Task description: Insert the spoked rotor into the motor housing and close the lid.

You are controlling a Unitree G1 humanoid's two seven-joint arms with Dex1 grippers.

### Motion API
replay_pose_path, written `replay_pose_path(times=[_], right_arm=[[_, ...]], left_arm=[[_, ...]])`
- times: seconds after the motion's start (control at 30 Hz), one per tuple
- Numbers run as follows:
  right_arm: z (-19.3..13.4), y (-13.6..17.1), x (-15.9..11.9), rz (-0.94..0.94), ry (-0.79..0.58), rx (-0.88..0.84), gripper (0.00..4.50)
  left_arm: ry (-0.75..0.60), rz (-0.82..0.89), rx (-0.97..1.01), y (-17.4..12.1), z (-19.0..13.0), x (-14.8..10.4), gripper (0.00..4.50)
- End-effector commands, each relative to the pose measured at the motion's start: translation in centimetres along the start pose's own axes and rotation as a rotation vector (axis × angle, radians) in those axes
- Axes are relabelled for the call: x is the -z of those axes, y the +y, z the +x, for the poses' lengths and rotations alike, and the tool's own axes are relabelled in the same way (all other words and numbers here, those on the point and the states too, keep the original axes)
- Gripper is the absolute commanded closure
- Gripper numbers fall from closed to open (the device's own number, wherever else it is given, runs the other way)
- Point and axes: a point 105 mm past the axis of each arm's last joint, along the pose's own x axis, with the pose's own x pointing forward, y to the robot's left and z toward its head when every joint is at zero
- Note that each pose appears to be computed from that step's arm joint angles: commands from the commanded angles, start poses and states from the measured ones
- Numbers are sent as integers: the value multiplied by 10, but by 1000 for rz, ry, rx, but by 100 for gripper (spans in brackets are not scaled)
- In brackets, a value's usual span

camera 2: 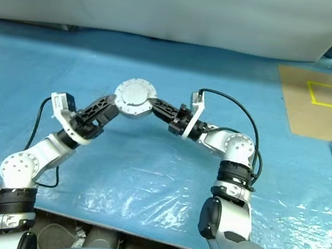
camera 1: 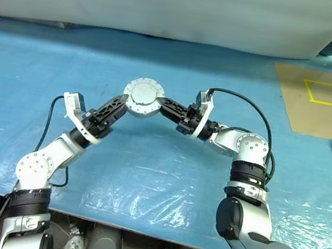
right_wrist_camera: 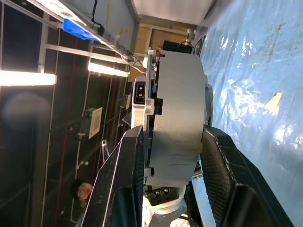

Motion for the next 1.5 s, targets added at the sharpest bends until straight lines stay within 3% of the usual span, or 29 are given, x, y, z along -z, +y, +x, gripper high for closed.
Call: replay_pose_path(times=[0.03, 0.6, 0.8, 0.97, 1.07, 1.2, 1.5], right_arm=[[9, 28, -1, -45, 14, -126, 318], [10, 20, 4, -45, 18, -89, 318], [9, 18, 2, -42, 7, -78, 318], [8, 16, 2, -39, 2, -76, 318], [9, 16, 3, -38, 1, -76, 318], [10, 14, 4, -58, 4, -62, 318], [11, 7, 4, -108, 2, -10, 318]], left_arm=[[22, 26, 29, -1, 21, 7, 2], [31, 110, -12, 7, 28, 1, 2], [40, 109, -25, 9, 32, 7, 136], [8, 95, 21, 0, 34, 0, 148], [24, 130, -47, 8, 38, 1, 159], [5, 98, 93, -14, 35, 1, 160], [29, 173, -41, 4, 37, 2, 163]])
